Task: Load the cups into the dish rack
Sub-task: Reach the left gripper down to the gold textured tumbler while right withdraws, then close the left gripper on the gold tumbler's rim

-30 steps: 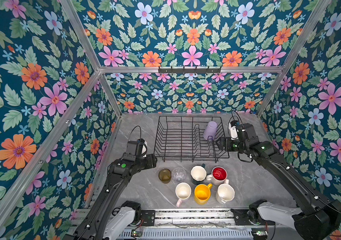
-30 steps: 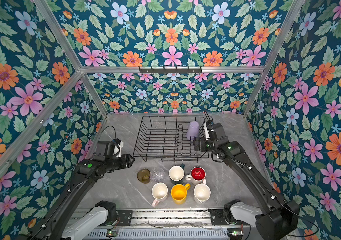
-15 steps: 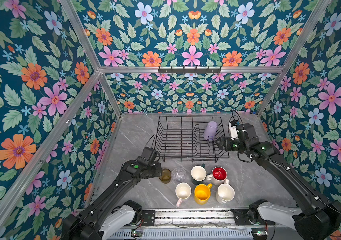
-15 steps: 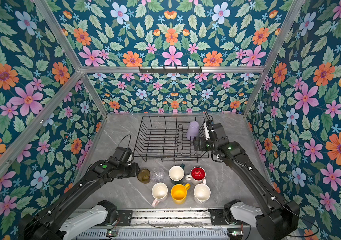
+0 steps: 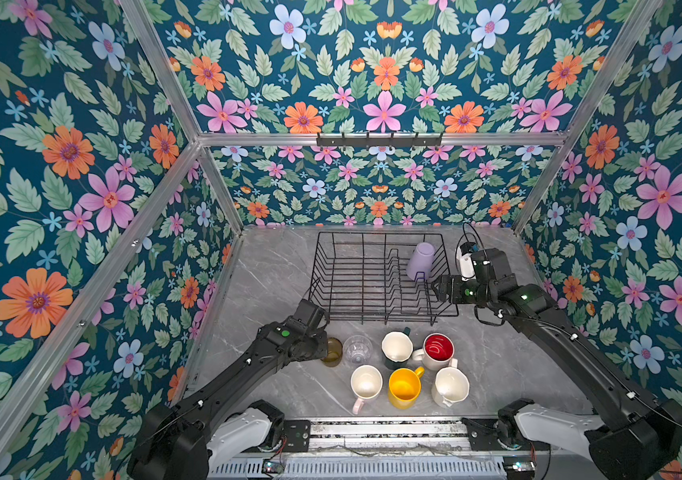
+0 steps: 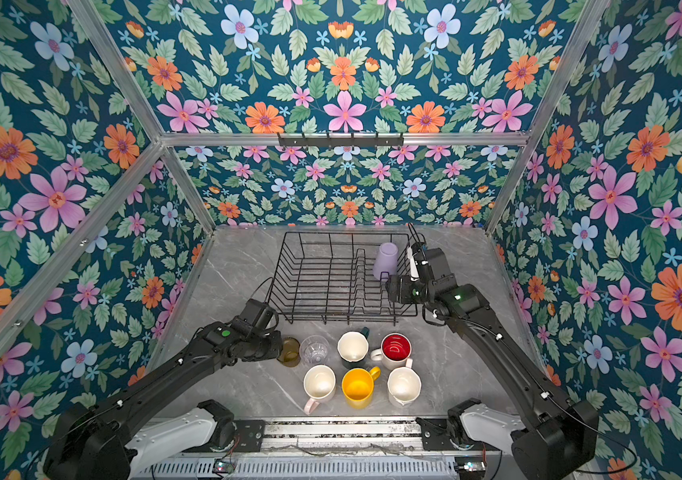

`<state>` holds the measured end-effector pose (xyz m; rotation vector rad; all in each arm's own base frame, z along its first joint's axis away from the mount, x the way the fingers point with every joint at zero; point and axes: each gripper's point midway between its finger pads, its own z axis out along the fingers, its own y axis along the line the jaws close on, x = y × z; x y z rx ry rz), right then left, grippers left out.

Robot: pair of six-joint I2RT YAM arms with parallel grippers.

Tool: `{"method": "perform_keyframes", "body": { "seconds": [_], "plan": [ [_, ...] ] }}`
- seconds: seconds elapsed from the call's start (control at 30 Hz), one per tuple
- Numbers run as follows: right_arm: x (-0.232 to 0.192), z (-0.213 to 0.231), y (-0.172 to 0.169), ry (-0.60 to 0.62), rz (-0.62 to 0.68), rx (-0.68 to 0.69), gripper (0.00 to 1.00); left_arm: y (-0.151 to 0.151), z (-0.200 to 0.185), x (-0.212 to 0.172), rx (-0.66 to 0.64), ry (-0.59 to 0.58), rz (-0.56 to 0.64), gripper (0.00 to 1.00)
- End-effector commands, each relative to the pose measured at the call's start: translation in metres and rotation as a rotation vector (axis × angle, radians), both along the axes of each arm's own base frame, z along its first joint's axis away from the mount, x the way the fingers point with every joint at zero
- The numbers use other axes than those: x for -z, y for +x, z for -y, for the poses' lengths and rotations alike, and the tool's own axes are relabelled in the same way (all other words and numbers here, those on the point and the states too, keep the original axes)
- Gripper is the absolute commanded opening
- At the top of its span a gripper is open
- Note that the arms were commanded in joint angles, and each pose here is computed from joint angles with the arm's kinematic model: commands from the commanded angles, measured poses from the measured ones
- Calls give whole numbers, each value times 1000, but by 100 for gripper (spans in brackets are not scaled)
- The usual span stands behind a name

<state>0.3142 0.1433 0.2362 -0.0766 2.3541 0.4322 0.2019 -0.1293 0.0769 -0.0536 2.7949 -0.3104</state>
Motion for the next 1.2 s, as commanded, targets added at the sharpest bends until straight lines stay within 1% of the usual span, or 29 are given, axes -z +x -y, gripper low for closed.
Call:
{"method": "perform_keyframes", "body": {
  "seconds": [0.0,0.1,0.3,0.53,0.9,1.0,1.07,1.17],
  "plan": [
    [-5,-3,6,3,36,-8,93,6,2,2,-12,-4,20,28],
    [-3,-3,7,1,34,-11,93,6,2,5,-13,-2,16,23],
    [-2,-5,9,2,34,-16,93,5,-1,8,-24,13,11,16],
    [0,-6,9,4,30,-21,93,2,-3,7,-29,24,-5,0],
    [3,-10,11,24,25,-30,93,-7,-16,-19,-43,72,-12,0],
    [4,-11,10,25,22,-30,93,-13,-33,-30,-48,152,-19,0],
    [4,-11,10,26,22,-31,93,-13,-44,-42,-58,202,3,0],
    [1,-12,10,35,25,-35,93,-6,-49,-67,-62,218,76,0]
  ]
}}
